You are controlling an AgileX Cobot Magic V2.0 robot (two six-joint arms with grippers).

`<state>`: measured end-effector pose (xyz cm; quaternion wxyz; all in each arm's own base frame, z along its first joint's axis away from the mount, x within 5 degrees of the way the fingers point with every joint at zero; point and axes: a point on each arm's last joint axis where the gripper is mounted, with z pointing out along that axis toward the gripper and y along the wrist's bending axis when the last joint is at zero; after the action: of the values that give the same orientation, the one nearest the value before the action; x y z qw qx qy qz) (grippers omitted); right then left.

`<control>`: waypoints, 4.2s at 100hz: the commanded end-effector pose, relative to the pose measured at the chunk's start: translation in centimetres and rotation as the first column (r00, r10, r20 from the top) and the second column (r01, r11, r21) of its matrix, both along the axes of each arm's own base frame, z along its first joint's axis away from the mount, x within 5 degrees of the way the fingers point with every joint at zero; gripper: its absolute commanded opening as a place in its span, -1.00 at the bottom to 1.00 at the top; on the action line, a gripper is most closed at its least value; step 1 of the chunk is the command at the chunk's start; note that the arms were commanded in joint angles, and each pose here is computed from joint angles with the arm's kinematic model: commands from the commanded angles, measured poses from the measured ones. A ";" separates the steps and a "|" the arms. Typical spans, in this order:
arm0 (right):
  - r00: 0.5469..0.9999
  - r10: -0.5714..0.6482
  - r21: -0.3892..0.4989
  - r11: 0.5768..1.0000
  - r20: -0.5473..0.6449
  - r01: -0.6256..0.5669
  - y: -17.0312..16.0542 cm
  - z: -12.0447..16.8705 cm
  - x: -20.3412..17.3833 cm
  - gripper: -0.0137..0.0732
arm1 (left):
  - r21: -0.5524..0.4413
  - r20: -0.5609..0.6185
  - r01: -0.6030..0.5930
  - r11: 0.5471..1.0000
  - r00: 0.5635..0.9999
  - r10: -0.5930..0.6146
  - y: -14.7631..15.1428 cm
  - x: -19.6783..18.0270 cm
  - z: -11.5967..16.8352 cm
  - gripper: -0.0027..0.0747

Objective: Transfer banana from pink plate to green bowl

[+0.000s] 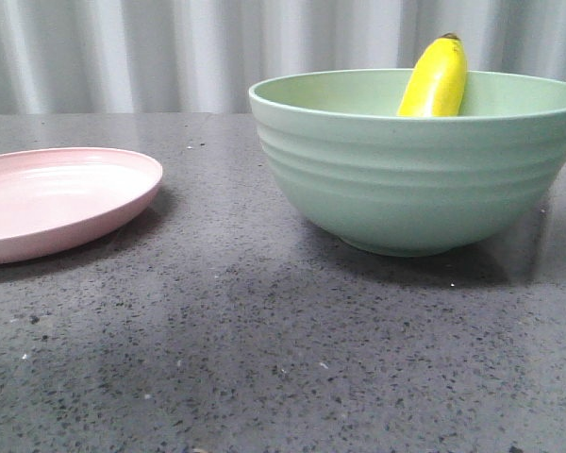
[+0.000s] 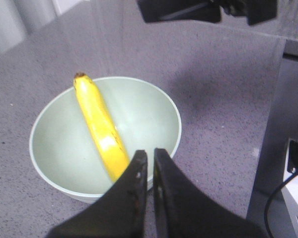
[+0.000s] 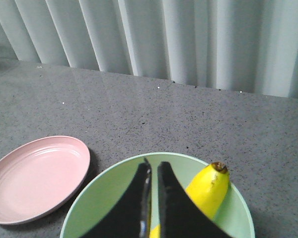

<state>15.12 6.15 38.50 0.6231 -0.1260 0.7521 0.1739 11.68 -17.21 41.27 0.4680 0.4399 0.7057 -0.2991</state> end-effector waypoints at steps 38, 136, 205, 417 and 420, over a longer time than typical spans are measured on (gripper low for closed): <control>0.978 -0.041 0.035 0.999 0.204 0.035 -2.9 -3.4 -7.5 -0.83 | -0.256 0.129 -0.103 0.961 0.982 0.140 6.9 -4.6 -4.0 -0.98; 0.928 -0.078 0.076 0.996 0.365 0.053 -4.6 -9.0 -12.0 -0.83 | -0.424 0.246 -0.088 0.902 0.947 0.208 13.7 -9.7 -13.6 -0.98; 0.928 -0.078 0.076 0.996 0.365 0.053 -4.6 -9.0 -12.0 -0.83 | -0.594 0.375 -0.237 0.768 0.764 0.526 14.3 -7.8 -15.6 -0.98; 0.870 -0.246 -0.017 0.960 0.428 0.280 -5.4 -12.6 -10.3 -0.83 | -0.228 0.088 -0.864 0.449 0.441 0.893 17.0 -6.4 -22.5 -0.98; 0.864 -0.271 -0.012 0.952 0.423 0.305 -5.5 -13.0 -10.2 -0.83 | -0.228 0.088 -0.864 0.449 0.441 0.893 17.0 -6.4 -22.5 -0.98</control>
<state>4.83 1.19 24.70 0.7421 -0.1032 0.6602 0.0523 5.38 -0.27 18.46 0.6221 0.0070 0.7828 -0.0154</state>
